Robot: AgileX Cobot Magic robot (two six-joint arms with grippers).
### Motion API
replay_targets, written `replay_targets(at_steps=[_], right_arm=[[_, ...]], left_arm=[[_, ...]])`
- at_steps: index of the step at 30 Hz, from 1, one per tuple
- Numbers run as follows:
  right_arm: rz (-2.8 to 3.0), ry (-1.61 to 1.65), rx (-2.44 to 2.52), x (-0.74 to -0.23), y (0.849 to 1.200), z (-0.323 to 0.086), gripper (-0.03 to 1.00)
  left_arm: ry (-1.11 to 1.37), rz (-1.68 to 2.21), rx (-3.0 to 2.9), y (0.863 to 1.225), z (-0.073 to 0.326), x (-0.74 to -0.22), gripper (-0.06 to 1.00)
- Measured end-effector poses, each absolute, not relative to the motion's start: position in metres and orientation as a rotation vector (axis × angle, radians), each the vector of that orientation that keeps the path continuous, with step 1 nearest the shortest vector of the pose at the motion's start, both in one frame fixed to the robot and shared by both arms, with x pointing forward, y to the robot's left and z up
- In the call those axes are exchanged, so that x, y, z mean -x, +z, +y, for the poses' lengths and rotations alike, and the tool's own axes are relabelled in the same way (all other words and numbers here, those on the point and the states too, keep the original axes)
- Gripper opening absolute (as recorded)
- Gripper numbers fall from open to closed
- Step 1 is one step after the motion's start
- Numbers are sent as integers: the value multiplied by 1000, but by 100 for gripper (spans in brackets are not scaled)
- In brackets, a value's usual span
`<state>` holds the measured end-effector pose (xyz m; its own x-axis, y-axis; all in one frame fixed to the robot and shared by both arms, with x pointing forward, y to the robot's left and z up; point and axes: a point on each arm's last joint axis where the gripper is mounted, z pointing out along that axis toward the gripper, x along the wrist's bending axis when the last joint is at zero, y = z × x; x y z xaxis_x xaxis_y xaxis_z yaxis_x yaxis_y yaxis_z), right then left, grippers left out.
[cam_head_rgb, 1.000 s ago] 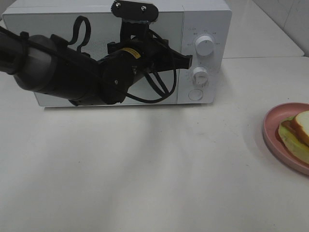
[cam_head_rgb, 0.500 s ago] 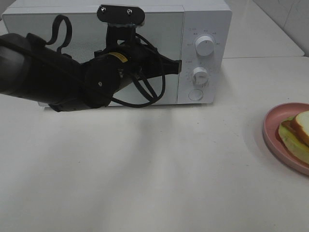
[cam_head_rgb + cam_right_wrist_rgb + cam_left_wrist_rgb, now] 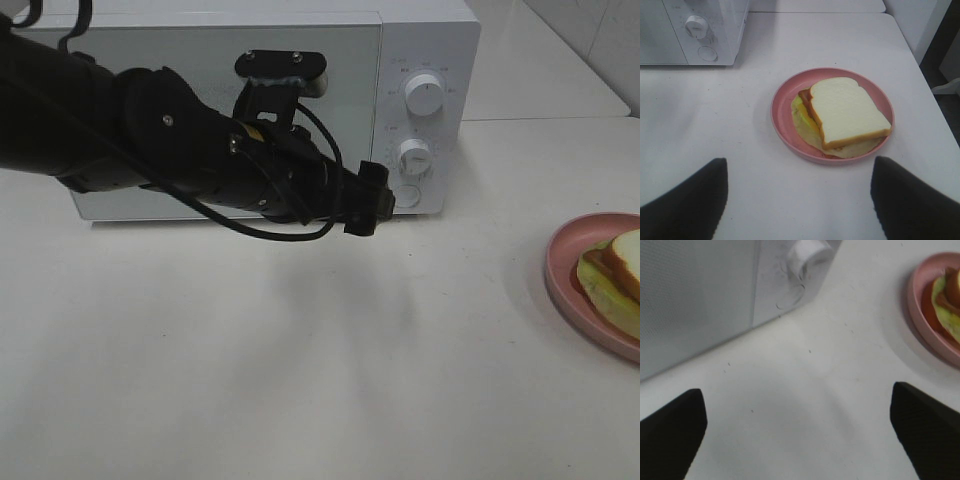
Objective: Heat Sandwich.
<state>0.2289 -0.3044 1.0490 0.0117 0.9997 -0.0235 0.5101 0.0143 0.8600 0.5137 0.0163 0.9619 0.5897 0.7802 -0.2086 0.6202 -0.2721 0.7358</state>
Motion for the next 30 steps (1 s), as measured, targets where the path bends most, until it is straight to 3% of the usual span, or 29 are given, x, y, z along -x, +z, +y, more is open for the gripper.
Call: replay_targets(at_steps=[15, 30], right_arm=[[1586, 879, -1583, -229, 1049, -304, 76], [1586, 879, -1583, -229, 1049, -304, 76]], left_arm=[[-86, 1060, -2503, 982, 49, -466, 97], [-167, 1458, -2460, 1010, 150, -496, 97]])
